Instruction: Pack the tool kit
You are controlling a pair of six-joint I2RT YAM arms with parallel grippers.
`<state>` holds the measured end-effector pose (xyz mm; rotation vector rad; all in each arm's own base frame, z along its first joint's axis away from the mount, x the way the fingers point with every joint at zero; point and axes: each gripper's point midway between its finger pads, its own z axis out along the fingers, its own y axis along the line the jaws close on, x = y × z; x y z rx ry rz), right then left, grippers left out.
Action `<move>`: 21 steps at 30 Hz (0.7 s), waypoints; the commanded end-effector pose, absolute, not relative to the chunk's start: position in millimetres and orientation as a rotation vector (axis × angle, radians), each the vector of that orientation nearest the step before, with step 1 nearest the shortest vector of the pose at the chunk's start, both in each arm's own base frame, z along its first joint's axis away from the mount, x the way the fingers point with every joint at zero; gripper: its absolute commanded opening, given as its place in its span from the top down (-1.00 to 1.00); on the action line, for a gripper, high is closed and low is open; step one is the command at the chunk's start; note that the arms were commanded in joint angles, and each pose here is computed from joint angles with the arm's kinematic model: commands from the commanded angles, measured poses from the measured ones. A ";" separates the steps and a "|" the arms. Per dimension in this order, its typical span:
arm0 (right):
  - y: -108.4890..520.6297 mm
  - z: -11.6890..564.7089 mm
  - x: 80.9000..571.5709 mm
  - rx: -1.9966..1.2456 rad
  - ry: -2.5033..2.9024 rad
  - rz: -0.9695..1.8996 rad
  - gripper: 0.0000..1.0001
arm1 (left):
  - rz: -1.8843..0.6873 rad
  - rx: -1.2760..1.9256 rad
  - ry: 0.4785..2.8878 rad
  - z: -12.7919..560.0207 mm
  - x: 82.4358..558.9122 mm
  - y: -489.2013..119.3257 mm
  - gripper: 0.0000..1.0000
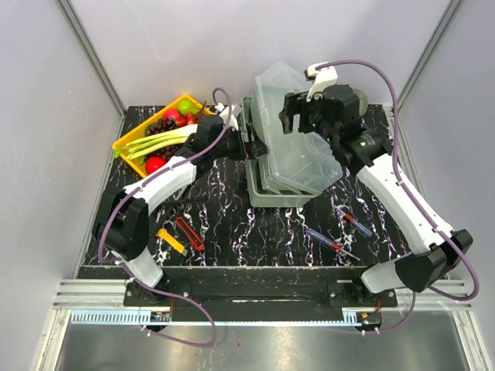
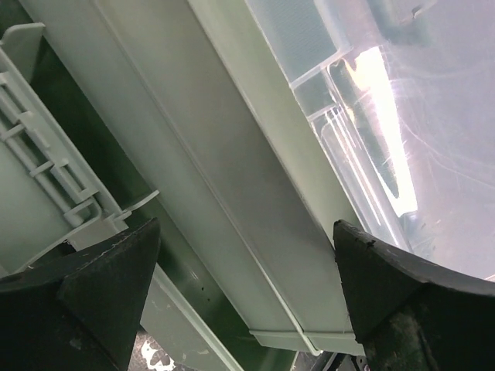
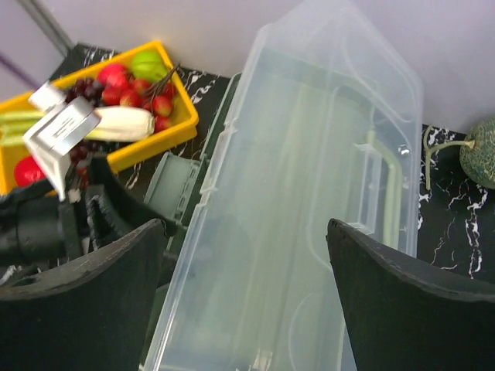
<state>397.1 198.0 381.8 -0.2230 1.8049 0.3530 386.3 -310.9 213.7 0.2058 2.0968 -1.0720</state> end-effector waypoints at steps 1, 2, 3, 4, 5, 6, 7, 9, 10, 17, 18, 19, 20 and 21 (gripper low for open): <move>214.6 382.6 388.5 -0.407 1.772 0.220 -0.79 | -1.137 0.241 2.017 223.6 387.8 -323.2 -0.89; 218.9 381.6 386.8 -0.430 1.773 0.202 -0.79 | -1.127 0.230 2.024 220.5 388.9 -322.1 -0.88; 220.6 382.1 386.8 -0.442 1.771 0.181 -0.79 | -1.125 0.231 2.023 220.4 389.2 -321.9 -0.87; 221.9 381.6 386.8 -0.445 1.770 0.158 -0.79 | -1.119 0.226 2.029 218.3 389.6 -321.3 -0.87; 224.4 380.0 386.4 -0.463 1.770 0.143 -0.79 | -1.116 0.228 2.035 216.2 388.9 -320.8 -0.87; 226.3 380.5 385.5 -0.475 1.765 0.133 -0.79 | -1.112 0.221 2.040 214.0 390.2 -320.2 -0.86; 230.3 379.8 383.6 -0.494 1.762 0.126 -0.80 | -1.111 0.223 2.044 212.6 389.3 -320.5 -0.86; 239.1 376.9 379.1 -0.557 1.748 0.093 -0.83 | -1.106 0.225 2.045 211.8 389.2 -319.8 -0.87; 242.6 375.3 377.3 -0.581 1.740 0.073 -0.85 | -1.105 0.227 2.044 211.3 389.2 -319.7 -0.87; 264.8 361.9 357.1 -0.757 1.683 -0.061 -0.99 | -1.107 0.239 2.016 217.6 389.4 -319.2 -0.94; 266.1 359.9 354.7 -0.767 1.682 -0.078 -0.99 | -1.109 0.238 2.013 218.3 389.7 -319.4 -0.95; 265.6 358.1 353.0 -0.773 1.684 -0.101 -0.99 | -1.108 0.239 2.013 217.0 390.8 -319.4 -0.96; 266.6 356.7 350.5 -0.780 1.684 -0.114 -0.99 | -1.113 0.239 2.012 217.5 390.8 -320.0 -0.96; 266.6 354.2 346.4 -0.793 1.688 -0.122 -0.99 | -1.119 0.239 2.015 216.4 390.9 -321.6 -0.96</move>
